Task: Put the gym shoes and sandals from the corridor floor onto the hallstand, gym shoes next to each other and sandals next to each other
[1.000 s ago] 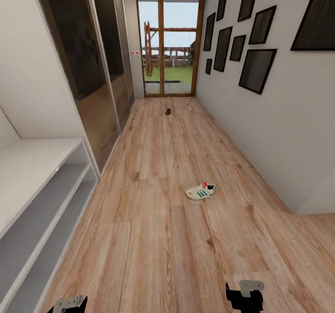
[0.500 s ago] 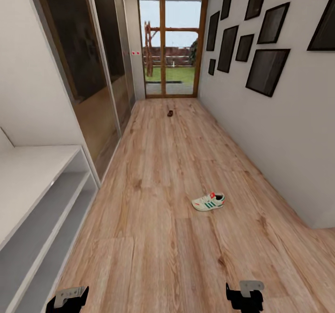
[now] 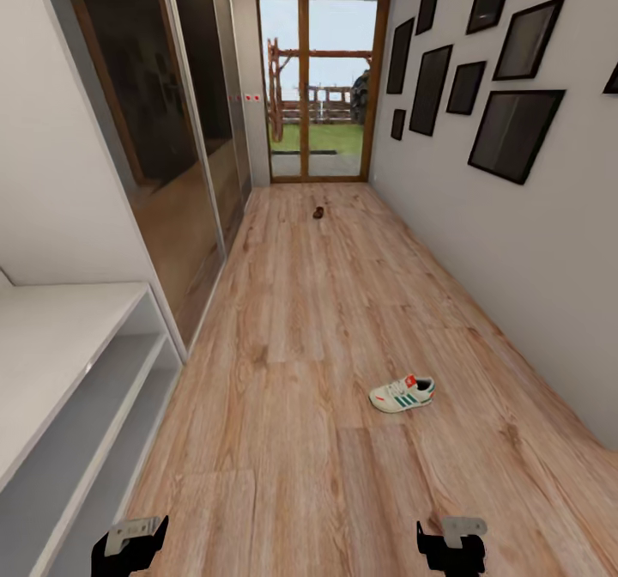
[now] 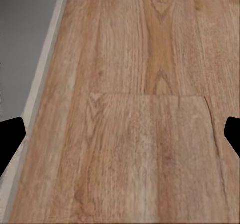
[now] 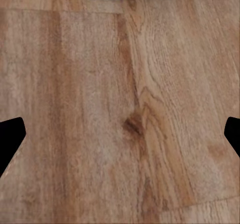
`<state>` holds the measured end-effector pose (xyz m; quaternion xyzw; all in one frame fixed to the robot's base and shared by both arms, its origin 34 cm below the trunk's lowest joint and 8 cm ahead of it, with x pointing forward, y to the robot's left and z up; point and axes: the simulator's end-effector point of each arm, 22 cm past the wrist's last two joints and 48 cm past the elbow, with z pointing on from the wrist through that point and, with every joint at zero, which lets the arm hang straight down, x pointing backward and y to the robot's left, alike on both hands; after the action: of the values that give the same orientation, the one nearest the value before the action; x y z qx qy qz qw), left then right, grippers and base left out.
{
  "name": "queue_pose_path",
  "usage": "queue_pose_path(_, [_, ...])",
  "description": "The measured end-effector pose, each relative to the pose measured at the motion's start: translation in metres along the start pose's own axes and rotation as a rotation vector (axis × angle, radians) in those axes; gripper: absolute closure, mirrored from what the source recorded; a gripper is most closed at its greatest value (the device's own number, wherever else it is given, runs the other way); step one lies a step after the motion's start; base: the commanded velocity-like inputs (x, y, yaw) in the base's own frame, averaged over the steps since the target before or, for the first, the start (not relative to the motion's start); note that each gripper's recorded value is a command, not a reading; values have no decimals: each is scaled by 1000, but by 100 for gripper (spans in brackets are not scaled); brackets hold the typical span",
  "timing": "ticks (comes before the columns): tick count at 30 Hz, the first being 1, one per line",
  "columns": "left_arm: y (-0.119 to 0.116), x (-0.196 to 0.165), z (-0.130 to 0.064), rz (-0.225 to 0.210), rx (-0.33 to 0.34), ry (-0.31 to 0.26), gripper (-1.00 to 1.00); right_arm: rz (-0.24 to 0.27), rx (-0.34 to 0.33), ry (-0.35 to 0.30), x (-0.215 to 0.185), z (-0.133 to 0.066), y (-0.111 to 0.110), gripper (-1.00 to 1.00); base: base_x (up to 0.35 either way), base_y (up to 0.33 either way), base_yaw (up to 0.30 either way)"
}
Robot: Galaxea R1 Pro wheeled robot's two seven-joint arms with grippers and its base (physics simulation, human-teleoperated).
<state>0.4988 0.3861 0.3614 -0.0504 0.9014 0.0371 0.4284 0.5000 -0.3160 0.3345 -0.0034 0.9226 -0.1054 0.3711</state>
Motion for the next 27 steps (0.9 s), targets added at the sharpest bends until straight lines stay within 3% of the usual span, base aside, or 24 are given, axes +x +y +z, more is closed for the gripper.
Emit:
queue_pose_path(21, [-2,-3,1,-1,1,-9,-100,0,-1,1,0,0,1,-100,48,25,0])
queue_pose_path(27, [-2,-3,1,-1,1,-9,-100,1,-1,0,0,0,1,-100,195,0,0])
